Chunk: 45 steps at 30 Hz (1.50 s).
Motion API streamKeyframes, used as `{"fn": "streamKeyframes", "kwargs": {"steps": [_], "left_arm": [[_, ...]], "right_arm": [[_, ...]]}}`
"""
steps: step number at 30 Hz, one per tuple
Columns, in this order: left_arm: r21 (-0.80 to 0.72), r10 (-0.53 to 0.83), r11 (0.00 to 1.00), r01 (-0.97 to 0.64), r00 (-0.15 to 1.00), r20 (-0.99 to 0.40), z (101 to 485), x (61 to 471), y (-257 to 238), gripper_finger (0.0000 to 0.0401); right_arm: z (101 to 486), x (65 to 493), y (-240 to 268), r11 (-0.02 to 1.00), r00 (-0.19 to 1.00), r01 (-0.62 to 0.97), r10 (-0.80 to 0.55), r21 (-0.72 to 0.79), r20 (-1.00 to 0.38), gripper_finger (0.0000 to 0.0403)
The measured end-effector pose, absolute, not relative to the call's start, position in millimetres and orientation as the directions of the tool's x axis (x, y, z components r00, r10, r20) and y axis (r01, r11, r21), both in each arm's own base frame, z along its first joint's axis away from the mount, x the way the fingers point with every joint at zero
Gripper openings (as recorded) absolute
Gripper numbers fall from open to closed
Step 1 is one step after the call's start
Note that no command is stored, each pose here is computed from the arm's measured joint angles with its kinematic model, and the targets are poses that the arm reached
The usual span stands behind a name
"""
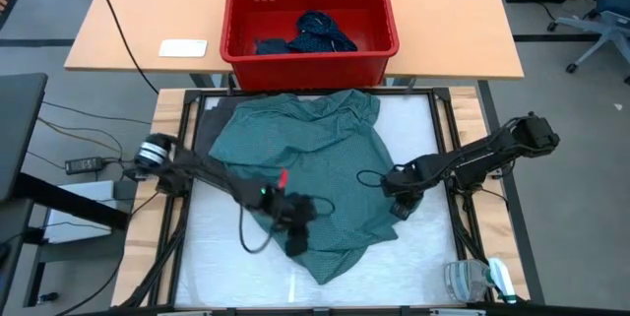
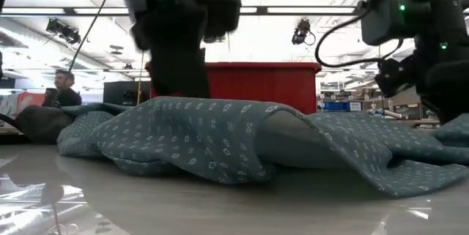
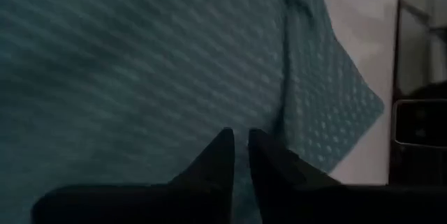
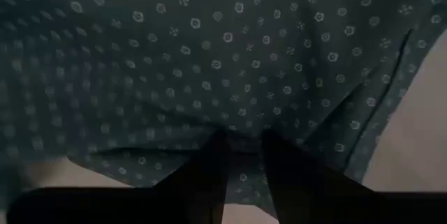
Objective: Fold laundry
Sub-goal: Fold the dark green polo
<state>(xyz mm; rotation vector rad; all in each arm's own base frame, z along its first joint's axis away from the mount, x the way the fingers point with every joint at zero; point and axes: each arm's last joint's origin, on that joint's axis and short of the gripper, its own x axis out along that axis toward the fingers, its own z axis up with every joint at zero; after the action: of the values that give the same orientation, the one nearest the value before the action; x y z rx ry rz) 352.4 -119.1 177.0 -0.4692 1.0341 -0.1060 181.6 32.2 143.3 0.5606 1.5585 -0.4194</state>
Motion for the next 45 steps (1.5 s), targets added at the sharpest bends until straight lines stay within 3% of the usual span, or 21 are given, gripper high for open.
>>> {"fn": "streamKeyframes", "kwargs": {"steps": [7, 10, 14, 21, 25, 28, 33, 37, 41, 45], "left_arm": [[-0.603, -0.541, 0.78, -0.165, 0.305, -0.784, 155, 341, -155, 0.0013], [-0.645, -0.604, 0.753, -0.126, 0.254, -0.755, 160, 332, -171, 0.0004], [-0.717, -0.684, 0.69, -0.098, 0.234, -0.691, 171, 332, -185, 0.0003], [-0.731, -0.686, 0.672, -0.114, 0.275, -0.673, 192, 345, -184, 0.0003], [-0.67, -0.616, 0.733, -0.12, 0.3, -0.728, 210, 352, -170, 0.0003], [-0.593, -0.529, 0.795, -0.13, 0.333, -0.781, 233, 352, -149, 0.0003], [-0.388, -0.281, 0.896, -0.215, 0.399, -0.873, 280, 342, -104, 0.0003], [-0.207, -0.052, 0.919, -0.337, 0.416, -0.908, 309, 327, -70, 0.0003], [-0.122, 0.066, 0.881, -0.458, 0.373, -0.926, 322, 311, -41, 0.0002], [-0.053, 0.1, 0.831, -0.553, 0.243, -0.965, 324, 293, -22, 0.0002]], "right_arm": [[142, 157, 17, 0.854, -0.252, 0.51, 0.036, -0.101, -0.967, 0.0084], [148, 150, 15, 0.876, -0.327, 0.474, 0.081, -0.089, -0.942, 0.008], [161, 153, 20, 0.883, -0.276, 0.468, 0.195, 0.046, -0.941, 0.0077], [191, 161, 21, 0.882, -0.106, 0.464, 0.146, 0.081, -0.984, 0.0076], [206, 167, 19, 0.836, 0.023, 0.543, 0.081, 0.08, -0.996, 0.0076], [210, 183, 24, 0.78, 0.217, 0.589, 0.1, 0.212, -0.971, 0.0075], [206, 223, 47, 0.723, 0.541, 0.507, 0.157, 0.469, -0.826, 0.0075], [192, 258, 70, 0.703, 0.687, 0.401, 0.193, 0.587, -0.701, 0.0075], [157, 275, 87, 0.717, 0.646, 0.402, 0.219, 0.57, -0.731, 0.0075], [123, 267, 106, 0.739, 0.441, 0.41, 0.353, 0.535, -0.825, 0.0069]]}}
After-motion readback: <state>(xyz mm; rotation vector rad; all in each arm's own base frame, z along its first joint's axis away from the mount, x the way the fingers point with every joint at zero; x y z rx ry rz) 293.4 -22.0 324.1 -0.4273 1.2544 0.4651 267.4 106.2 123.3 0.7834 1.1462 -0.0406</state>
